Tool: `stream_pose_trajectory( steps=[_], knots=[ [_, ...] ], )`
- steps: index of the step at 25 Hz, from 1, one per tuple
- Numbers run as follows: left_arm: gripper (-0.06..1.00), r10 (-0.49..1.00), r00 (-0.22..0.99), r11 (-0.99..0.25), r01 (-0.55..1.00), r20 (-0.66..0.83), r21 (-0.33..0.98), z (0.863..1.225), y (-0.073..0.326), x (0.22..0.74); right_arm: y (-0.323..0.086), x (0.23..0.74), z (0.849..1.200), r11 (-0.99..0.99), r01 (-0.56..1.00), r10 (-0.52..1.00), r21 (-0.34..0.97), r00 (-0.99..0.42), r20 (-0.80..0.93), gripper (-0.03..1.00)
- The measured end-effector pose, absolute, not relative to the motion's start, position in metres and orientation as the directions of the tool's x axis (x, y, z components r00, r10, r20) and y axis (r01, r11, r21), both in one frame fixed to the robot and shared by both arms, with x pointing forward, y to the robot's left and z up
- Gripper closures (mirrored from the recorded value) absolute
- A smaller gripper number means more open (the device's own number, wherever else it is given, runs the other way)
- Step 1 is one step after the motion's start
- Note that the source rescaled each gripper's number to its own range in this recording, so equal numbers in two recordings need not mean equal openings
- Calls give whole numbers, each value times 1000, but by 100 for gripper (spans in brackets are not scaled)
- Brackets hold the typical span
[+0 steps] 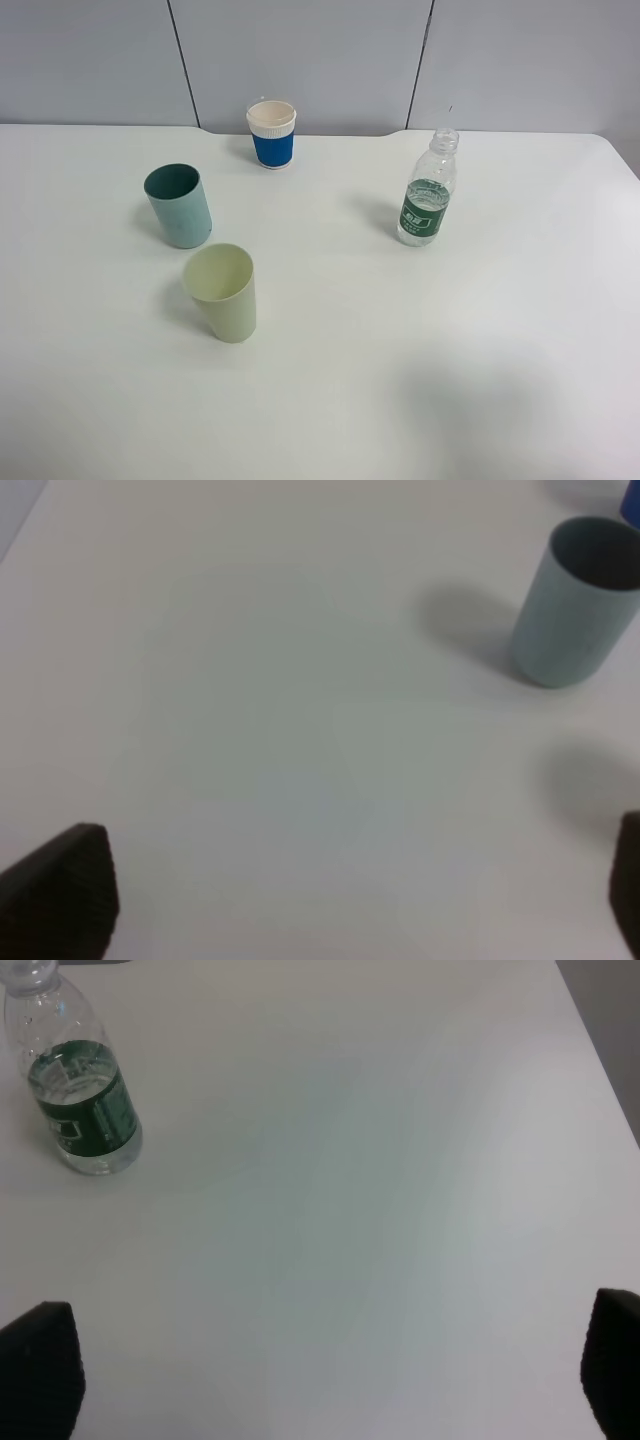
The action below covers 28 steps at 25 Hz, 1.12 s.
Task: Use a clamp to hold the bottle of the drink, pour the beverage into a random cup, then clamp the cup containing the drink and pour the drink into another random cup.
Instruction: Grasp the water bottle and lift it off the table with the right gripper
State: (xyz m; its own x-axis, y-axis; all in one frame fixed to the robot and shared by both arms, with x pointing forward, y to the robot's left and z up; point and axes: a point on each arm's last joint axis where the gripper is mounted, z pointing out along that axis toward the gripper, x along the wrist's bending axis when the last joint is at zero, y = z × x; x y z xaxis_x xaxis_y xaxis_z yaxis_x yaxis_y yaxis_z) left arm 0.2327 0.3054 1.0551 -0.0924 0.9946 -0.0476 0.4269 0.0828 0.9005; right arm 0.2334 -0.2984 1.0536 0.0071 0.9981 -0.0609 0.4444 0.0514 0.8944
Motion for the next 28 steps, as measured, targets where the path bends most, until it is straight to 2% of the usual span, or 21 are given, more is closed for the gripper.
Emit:
stream_pose_trajectory(
  steps=[28],
  knots=[
    [-6, 995, -92, 83, 427, -48, 901, 1055, 305, 233, -298, 233, 1054, 51, 444, 998, 894, 7, -61, -3]
  ],
)
